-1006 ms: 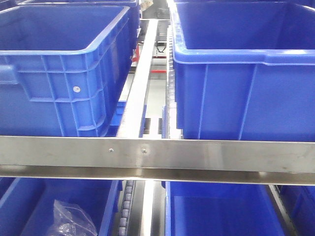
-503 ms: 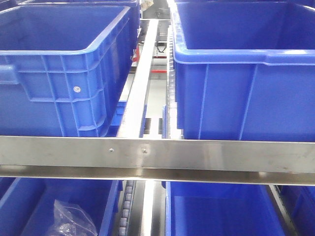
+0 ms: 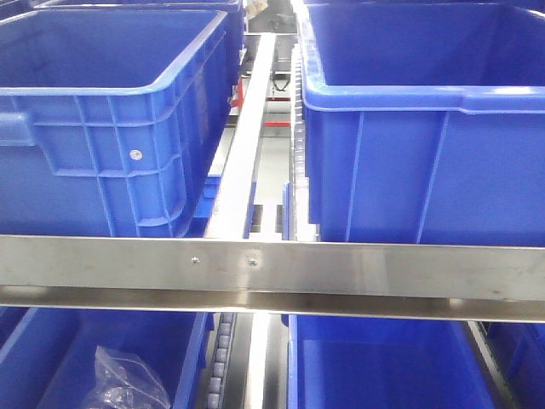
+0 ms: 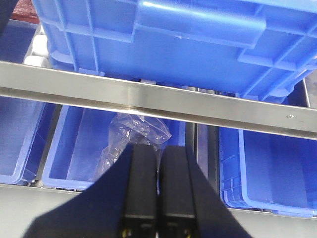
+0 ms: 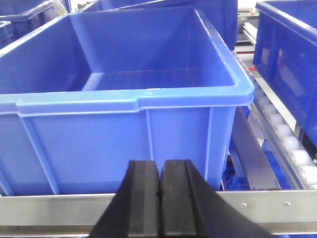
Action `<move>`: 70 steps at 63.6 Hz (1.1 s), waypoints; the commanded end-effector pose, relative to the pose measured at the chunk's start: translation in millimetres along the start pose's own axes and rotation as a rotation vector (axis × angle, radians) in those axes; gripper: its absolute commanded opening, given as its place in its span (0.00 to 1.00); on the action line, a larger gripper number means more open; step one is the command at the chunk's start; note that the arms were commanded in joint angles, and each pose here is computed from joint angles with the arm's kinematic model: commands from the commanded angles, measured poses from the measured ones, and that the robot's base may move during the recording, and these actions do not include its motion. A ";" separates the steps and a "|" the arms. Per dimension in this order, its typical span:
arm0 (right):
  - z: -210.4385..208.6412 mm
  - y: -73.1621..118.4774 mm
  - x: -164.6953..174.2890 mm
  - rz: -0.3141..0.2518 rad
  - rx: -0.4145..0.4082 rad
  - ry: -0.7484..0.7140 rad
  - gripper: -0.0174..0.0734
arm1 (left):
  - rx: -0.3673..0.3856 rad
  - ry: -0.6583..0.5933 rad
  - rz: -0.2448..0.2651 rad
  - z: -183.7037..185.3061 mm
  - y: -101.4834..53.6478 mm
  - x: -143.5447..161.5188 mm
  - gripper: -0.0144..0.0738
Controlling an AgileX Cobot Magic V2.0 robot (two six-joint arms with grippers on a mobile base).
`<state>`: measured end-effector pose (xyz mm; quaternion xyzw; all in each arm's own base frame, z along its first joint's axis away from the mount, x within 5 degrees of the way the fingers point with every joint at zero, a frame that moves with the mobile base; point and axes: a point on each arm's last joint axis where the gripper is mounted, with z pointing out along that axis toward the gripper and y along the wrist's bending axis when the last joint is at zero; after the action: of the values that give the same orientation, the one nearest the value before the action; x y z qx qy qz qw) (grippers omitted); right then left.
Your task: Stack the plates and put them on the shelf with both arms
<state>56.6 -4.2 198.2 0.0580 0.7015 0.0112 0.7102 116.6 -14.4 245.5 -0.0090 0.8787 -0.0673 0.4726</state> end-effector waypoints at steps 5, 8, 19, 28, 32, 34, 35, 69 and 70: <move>-1.8 2.3 -9.4 0.002 -0.025 -0.108 0.22 | 0.013 -0.095 -0.014 -4.5 -2.0 -15.2 0.26; -1.6 2.3 -9.4 0.011 -0.025 -0.107 0.22 | 0.013 -0.095 -0.014 -4.5 -2.0 -15.2 0.26; -1.3 1.6 -6.8 0.038 -0.018 -0.078 0.22 | 0.013 -0.095 -0.014 -4.5 -2.0 -15.2 0.26; -1.3 1.6 -6.8 0.038 -0.018 -0.078 0.22 | 0.013 -0.095 -0.014 -4.5 -2.0 -15.2 0.26; -1.3 1.6 -6.8 0.038 -0.018 -0.078 0.22 | 0.013 -0.095 -0.014 -4.5 -2.0 -15.2 0.26; -1.3 1.6 -6.8 0.038 -0.018 -0.078 0.22 | 0.013 -0.095 -0.014 -4.5 -2.0 -15.2 0.26; -1.3 1.6 -6.8 0.038 -0.018 -0.078 0.22 | 0.013 -0.095 -0.014 -4.5 -2.0 -15.2 0.26; -1.3 1.6 -6.8 0.038 -0.018 -0.078 0.22 | 0.013 -0.095 -0.014 -4.5 -2.0 -15.2 0.26; -1.3 1.6 -6.8 0.038 -0.018 -0.078 0.22 | 0.013 -0.095 -0.014 -4.5 -2.0 -15.2 0.26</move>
<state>56.6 -4.1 196.8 0.0748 0.7057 0.0283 0.7040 116.4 -14.4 245.2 -0.0089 0.8796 -0.0671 0.4709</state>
